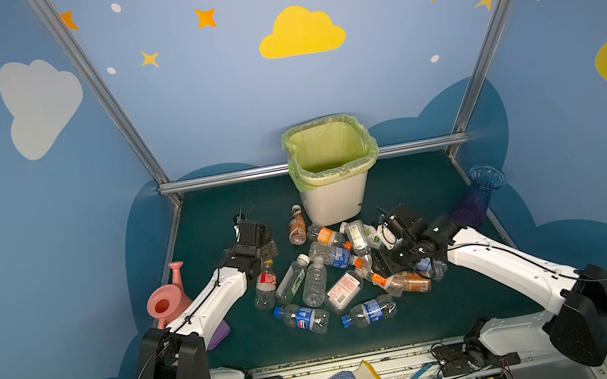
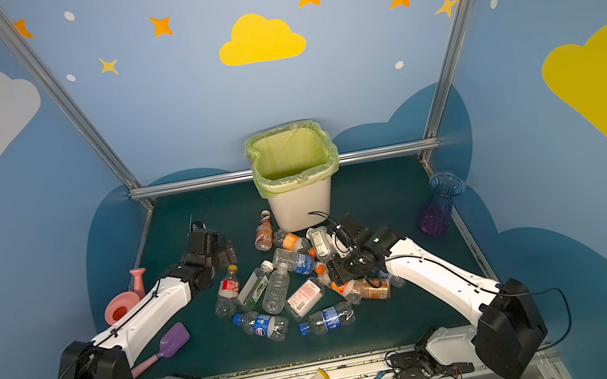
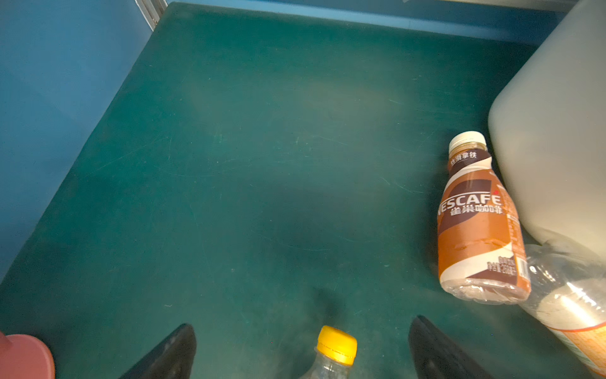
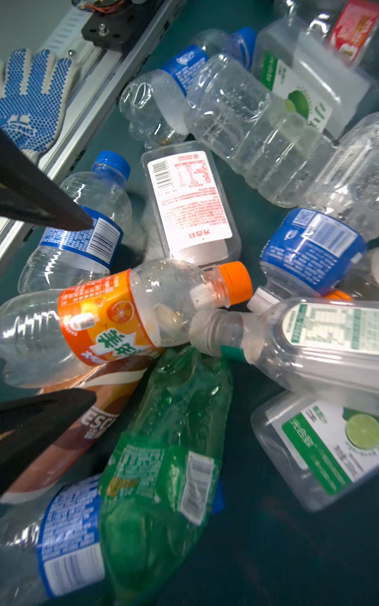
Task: Throw the plastic bottles in the bin
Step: 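Reach the right gripper into the bottle pile while the left approaches a yellow-capped bottle, then close the right gripper on the orange-capped clear bottle and lift it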
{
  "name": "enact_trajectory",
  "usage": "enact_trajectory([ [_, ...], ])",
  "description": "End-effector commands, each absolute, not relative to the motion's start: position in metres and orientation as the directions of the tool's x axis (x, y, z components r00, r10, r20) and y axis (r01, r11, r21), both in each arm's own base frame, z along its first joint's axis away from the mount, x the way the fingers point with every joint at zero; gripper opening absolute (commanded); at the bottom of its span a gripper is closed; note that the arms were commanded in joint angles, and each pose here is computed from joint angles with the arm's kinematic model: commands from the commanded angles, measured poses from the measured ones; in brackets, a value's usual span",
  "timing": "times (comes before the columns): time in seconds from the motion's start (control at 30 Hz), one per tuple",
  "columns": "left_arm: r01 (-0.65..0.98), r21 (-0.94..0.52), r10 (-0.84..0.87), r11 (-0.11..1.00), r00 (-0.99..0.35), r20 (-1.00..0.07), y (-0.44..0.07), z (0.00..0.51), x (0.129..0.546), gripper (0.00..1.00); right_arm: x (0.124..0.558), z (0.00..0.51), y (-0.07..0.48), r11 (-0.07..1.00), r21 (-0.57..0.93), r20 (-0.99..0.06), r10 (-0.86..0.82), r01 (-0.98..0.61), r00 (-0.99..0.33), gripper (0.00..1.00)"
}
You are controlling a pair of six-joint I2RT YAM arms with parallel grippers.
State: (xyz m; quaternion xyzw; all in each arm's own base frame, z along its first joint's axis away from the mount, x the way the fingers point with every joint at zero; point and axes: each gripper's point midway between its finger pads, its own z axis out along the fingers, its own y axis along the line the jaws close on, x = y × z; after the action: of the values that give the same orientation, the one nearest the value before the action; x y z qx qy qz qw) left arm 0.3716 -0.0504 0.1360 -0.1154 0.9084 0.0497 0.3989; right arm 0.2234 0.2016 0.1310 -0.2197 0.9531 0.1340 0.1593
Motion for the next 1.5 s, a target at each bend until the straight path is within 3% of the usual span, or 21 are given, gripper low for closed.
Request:
enact_trajectory([
  [0.0,-0.274,0.014,-0.175,0.962,-0.650,-0.739,-0.046,0.142,0.372,1.00,0.216,0.125,0.203,0.856,0.149,-0.302,-0.436,-0.494,-0.847,0.78],
  [0.63,-0.315,0.064,-0.177,0.947,-0.678,-0.714,-0.035,0.128,0.363,1.00,0.223,0.093,0.210,0.788,0.004,-0.149,-0.609,-0.616,-0.779,0.84],
  [1.07,-0.320,0.079,-0.176,0.944,-0.692,-0.700,-0.032,0.121,0.360,1.00,0.222,0.075,0.213,0.744,-0.061,-0.053,-0.668,-0.665,-0.742,0.73],
  [1.47,-0.338,0.090,-0.184,0.937,-0.695,-0.695,-0.026,0.118,0.357,1.00,0.232,0.085,0.218,0.733,-0.084,-0.092,-0.681,-0.675,-0.727,0.49],
])
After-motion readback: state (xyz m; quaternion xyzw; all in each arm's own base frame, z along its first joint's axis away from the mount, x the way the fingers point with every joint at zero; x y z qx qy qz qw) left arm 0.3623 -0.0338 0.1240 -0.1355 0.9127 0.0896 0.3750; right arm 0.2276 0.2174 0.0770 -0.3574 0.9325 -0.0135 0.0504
